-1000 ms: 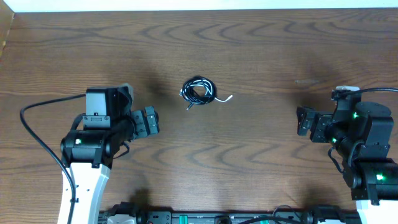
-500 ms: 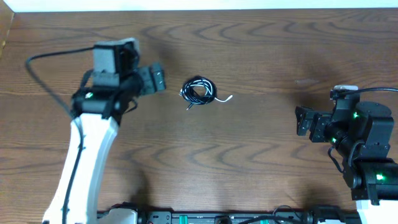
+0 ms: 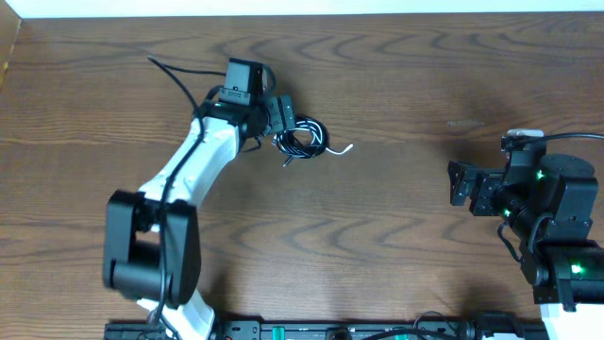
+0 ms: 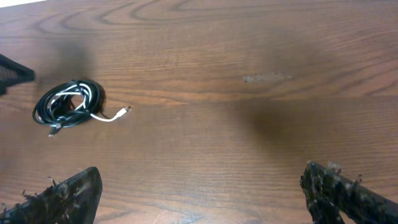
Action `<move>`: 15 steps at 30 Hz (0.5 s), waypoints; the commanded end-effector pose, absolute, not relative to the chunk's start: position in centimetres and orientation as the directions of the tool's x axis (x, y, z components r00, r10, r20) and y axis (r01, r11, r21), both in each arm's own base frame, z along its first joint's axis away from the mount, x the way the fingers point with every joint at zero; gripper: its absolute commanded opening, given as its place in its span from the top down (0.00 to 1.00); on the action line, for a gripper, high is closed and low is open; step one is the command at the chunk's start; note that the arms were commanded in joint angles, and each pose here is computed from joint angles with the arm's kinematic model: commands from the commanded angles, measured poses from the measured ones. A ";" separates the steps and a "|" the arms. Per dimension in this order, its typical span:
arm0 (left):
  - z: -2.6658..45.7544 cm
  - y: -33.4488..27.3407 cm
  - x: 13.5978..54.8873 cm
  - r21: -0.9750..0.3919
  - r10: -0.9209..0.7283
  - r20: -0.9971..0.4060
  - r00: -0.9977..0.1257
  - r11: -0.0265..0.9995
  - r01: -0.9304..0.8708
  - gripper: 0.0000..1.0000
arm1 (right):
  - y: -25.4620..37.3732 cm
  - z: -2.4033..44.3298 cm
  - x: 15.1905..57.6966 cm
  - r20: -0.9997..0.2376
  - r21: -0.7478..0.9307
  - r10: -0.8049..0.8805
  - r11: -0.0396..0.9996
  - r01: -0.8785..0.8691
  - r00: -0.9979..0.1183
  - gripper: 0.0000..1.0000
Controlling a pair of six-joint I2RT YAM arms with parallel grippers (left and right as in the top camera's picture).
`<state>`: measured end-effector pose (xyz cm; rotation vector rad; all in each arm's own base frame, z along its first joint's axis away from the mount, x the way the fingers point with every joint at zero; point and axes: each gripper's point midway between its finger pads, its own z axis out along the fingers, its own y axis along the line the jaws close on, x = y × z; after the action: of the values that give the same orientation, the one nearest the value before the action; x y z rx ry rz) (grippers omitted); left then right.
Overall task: Untangle cables
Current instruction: 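Move the left gripper forward and down onto the cable bundle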
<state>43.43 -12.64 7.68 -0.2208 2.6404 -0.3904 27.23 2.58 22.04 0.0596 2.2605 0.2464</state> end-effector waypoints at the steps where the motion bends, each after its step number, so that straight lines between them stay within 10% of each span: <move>1: 4.9 -13.3 43.1 -0.307 -0.246 -0.350 -0.904 0.942 -0.137 0.05 | 2.8 22.9 27.3 -0.767 0.197 0.120 0.979 -0.053 -0.630 0.01; 8: 2.6 -15.3 41.7 -0.283 -0.193 -0.299 -0.934 0.953 -0.107 0.22 | 2.7 23.3 27.6 -0.779 0.194 0.120 0.979 -0.054 -0.616 0.01; 13: 2.3 -15.6 40.7 -0.284 -0.181 -0.258 -0.949 0.953 -0.105 0.86 | 2.7 23.4 27.7 -0.782 0.193 0.120 0.980 -0.054 -0.611 0.02; 15: 2.5 -16.7 39.9 -0.338 -0.154 -0.221 -0.963 0.938 -0.072 0.93 | 2.6 23.3 27.8 -0.780 0.192 0.121 0.980 -0.051 -0.614 0.02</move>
<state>40.75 -15.63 2.71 -0.2028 2.8050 -0.3838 27.58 2.57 22.47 0.0566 2.2378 0.2453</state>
